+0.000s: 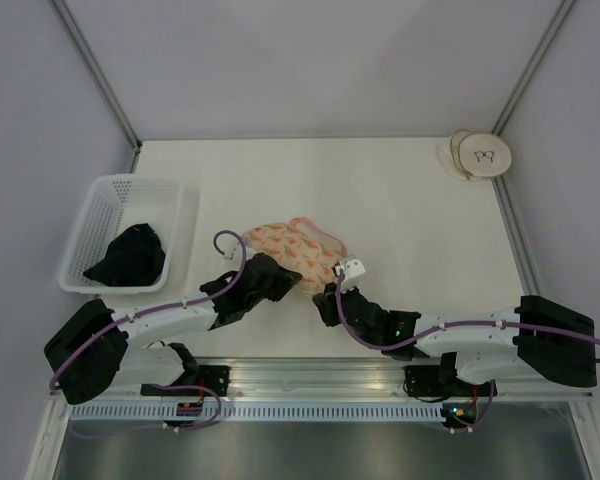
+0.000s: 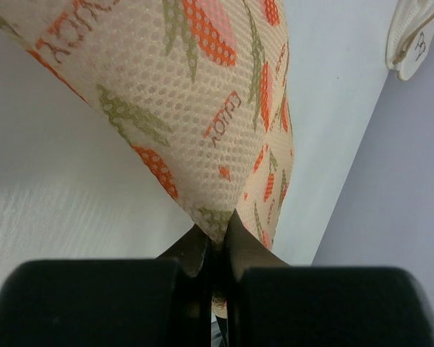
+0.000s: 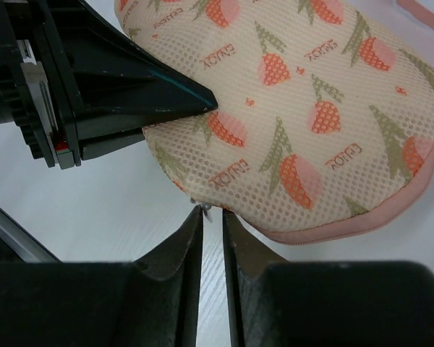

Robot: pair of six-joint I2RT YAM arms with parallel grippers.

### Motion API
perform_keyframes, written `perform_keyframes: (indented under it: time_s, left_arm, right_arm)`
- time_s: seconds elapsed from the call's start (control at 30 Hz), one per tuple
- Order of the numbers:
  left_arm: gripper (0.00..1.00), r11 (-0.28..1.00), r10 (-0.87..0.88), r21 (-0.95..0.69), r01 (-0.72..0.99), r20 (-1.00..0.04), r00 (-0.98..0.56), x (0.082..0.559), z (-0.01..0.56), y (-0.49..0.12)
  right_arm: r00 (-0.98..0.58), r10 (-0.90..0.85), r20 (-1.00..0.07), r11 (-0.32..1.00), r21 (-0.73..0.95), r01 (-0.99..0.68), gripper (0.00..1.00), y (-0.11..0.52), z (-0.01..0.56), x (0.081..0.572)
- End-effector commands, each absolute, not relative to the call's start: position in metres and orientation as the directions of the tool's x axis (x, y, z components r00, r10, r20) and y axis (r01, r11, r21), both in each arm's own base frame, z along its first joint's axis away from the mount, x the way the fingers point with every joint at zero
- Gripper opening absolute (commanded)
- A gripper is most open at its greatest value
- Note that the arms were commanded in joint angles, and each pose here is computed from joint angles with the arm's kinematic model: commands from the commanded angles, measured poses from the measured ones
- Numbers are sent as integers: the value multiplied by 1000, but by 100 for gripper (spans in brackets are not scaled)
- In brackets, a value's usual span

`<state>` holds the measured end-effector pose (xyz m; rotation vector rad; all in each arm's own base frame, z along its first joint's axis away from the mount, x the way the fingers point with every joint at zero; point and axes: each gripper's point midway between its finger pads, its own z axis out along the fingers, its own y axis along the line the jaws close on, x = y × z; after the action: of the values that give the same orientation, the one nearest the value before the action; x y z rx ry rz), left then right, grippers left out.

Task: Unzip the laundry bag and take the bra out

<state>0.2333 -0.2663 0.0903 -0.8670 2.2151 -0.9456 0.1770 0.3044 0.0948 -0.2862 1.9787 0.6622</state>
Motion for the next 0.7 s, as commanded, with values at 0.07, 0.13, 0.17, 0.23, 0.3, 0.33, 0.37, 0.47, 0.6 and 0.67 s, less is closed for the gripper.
perform_keyframes:
  time_s: [0.07,0.13,0.17,0.23,0.3,0.33,0.37,0.47,0.6,0.67]
  left_arm:
    - [2,446,-750,-836,-321,-154,-643,229,107,-283]
    - [2,439,-746,-844,-308,-151,-648,229,109,-286]
    - [2,433,-744,-847,-309,-142,-653,229,109,-288]
    - [2,422,-741,-855,-300,-135,-658,230,111,-292]
    - [2,416,-734,-860,-295,-127,-667,229,112,-295]
    - [2,414,-733,-862,-293,-125,-669,229,113,-295]
    - [2,414,-729,-863,-290,-124,-673,228,113,-296]
    - [2,420,-725,-862,-285,-129,-677,227,114,-296]
    - [2,427,-726,-857,-290,-134,-675,226,110,-293]
    - [2,441,-723,-852,-282,-151,-674,227,109,-291]
  right_arm:
    - [-460,132,-878,810,363,-461,25,311,109,181]
    - [-467,128,-875,807,365,-464,25,312,107,180]
    - [-470,124,-874,803,367,-470,27,314,107,179]
    - [-482,106,-870,794,366,-485,34,319,103,177]
    - [-489,93,-867,796,359,-487,34,320,98,176]
    - [-488,93,-868,801,356,-481,34,319,96,177]
    - [-487,92,-868,800,356,-483,34,319,95,177]
    - [-477,95,-874,812,345,-470,30,317,95,181]
    - [-460,110,-881,824,340,-453,1,312,103,184]
    - [-462,91,-882,836,320,-446,0,307,102,184]
